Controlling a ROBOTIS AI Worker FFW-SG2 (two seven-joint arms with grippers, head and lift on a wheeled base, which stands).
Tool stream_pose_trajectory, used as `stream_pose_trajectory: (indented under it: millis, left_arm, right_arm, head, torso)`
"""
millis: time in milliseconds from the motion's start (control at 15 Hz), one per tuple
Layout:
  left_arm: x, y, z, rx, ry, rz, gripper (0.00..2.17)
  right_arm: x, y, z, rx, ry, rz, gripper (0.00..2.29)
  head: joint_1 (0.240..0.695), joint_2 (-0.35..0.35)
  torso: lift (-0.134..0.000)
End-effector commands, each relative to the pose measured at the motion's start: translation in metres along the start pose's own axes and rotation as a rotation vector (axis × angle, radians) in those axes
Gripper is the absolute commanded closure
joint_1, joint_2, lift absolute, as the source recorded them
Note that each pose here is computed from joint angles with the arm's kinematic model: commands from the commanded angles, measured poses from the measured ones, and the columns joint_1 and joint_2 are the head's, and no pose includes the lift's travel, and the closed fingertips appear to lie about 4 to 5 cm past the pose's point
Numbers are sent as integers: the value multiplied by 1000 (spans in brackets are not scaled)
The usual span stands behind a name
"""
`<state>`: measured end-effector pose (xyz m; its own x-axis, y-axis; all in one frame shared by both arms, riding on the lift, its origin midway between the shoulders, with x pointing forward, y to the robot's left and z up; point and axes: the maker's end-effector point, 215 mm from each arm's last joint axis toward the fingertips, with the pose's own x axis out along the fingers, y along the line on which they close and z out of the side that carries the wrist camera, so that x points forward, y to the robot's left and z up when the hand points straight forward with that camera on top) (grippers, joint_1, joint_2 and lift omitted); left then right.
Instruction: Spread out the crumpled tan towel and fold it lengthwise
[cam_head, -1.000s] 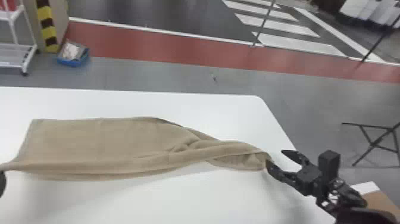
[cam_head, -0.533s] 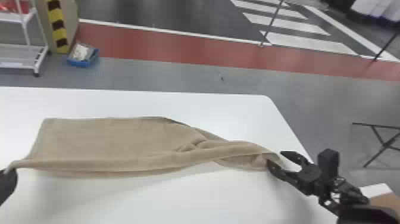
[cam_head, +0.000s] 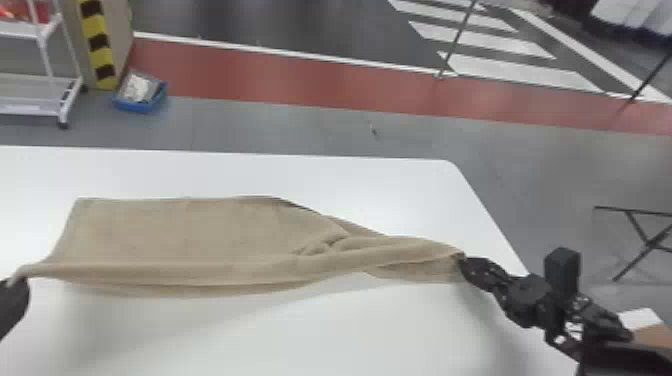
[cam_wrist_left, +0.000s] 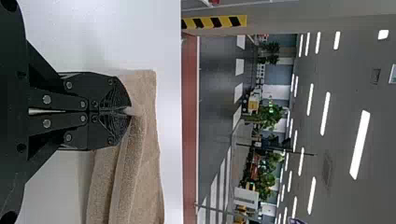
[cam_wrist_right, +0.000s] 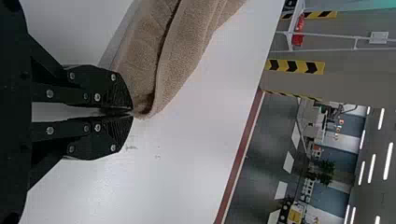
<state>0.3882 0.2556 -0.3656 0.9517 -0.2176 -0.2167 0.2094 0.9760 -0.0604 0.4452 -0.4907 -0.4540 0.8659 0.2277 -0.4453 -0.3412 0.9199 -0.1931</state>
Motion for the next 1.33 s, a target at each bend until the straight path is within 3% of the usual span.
stream_pose_trajectory:
  millis: [0,200,400,600,800,933,1133,1267]
  left_arm:
    - [-2,0,13,0,-28,-1,1717]
    - [-6,-6,41,12,-54,-2,1717]
    - [-10,-6,55,-12,-32,-10,1717]
    - [-19,9,71,-33,12,2,1717]
    - [-25,26,84,-87,68,19,1717]
    - [-16,34,83,-100,111,32,1717]
    - [17,38,86,-114,120,34,1717]
    - [53,37,83,-116,122,34,1717]
  right_arm:
    - [-12,-4,29,-18,-64,-31,1686]
    - [-31,-14,80,-73,-149,-83,1683]
    - [-56,-29,132,-177,-223,-144,1683]
    - [-106,-69,189,-299,-327,-284,1683]
    - [-133,-110,221,-325,-348,-337,1683]
    - [-118,-112,215,-332,-302,-310,1683]
    - [-58,-96,210,-345,-257,-241,1683]
    - [-15,-93,221,-345,-248,-212,1683]
  head:
    - [695,-311]
    - [695,-304]
    - [695,-303]
    - [695,-311]
    - [695,-327]
    - [695,-339]
    - [695,-324]
    - [695,-292]
  torso:
    - [-124]
    - [-124]
    - [-124]
    - [-124]
    - [-124]
    - [-124]
    - [-124]
    - [-124]
